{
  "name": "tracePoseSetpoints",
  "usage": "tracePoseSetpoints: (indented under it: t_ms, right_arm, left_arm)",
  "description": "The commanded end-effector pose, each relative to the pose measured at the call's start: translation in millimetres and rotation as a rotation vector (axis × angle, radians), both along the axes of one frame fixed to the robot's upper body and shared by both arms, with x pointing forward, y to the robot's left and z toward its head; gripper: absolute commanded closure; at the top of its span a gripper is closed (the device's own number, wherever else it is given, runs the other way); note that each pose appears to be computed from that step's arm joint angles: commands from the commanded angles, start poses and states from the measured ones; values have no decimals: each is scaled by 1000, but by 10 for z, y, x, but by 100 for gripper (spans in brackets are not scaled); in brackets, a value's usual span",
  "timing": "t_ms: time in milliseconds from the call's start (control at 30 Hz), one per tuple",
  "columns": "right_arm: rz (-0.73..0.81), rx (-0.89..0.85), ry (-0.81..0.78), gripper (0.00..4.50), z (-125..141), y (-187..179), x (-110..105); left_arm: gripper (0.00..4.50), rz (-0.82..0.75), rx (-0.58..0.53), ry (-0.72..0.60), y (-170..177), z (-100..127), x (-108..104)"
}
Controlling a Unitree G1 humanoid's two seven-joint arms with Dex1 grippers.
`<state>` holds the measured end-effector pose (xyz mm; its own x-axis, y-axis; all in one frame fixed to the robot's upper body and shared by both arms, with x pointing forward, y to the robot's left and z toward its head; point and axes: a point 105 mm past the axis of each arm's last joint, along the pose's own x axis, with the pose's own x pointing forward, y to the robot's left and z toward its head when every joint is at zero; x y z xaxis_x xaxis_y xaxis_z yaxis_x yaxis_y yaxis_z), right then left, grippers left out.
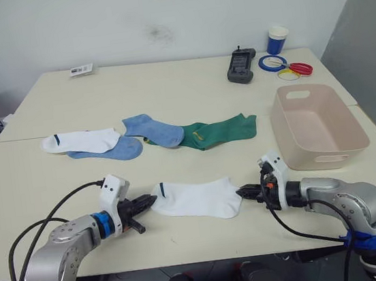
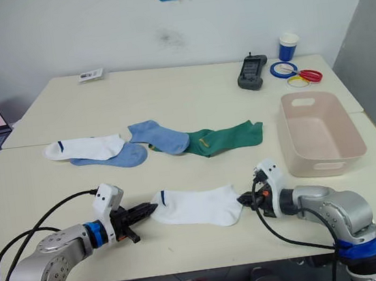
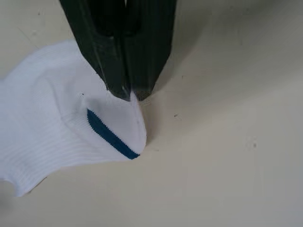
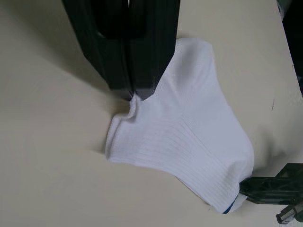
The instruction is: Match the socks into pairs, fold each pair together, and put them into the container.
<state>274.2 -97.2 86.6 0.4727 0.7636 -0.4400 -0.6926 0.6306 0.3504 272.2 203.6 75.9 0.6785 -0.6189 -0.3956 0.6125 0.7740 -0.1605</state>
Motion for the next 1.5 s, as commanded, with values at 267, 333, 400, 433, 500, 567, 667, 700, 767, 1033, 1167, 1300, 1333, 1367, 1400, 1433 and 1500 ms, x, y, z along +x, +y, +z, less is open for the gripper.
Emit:
tracePoseSetpoints:
  t_ms: [267,333,400,433,500,567,667,700,767,1033,1167,1300,1333,1367,1400,1433,1500]
  right_arm:
    - [40,7,-53,447,123,-6,80]
    - [54,4,-40,447,112,-7,58]
    - [57,2,-32,447,104,-16,42]
    - [61,2,-30,447,110,-22,31]
    - [63,3,-21,447,116,-43,10]
    - [60,4,-16,447,117,-59,-1]
    - [47,3,-1,447,126,-113,-22]
    - [46,3,5,447,132,-131,-37]
    - [49,-1,11,447,132,-153,-65]
    - [28,-24,36,447,58,-245,-74]
    - [23,-45,24,403,37,-263,-75]
    - [-8,-61,-22,272,76,-330,-9]
    - [-10,-71,-44,244,106,-352,14]
    - [-7,-75,-64,214,142,-368,32]
    - [12,-70,-87,176,206,-369,42]
    - [57,-86,-142,176,287,-358,47]
    - [186,-147,-267,176,415,-289,29]
  left_arm:
    - [450,91,-23,12,42,54,-211]
    - [450,93,-15,17,35,30,-233]
    - [450,92,-15,22,18,15,-251]
    - [450,86,-15,23,-1,10,-260]
    - [450,81,-15,23,-29,0,-271]
    - [450,81,-15,24,-37,-7,-276]
    - [450,55,-25,29,-92,-7,-314]
    - [450,22,-34,28,-151,2,-352]
    - [450,-5,-50,33,-228,7,-400]
    - [450,34,-22,19,-205,-31,-317]
    - [431,28,-16,17,-187,-22,-310]
    - [324,41,-11,15,-124,-11,-341]
    - [297,60,3,7,-65,0,-326]
    - [270,78,10,1,-4,16,-309]
    - [237,89,11,-15,64,65,-287]
    - [237,93,11,-39,126,142,-265]
    - [237,47,32,-83,184,298,-257]
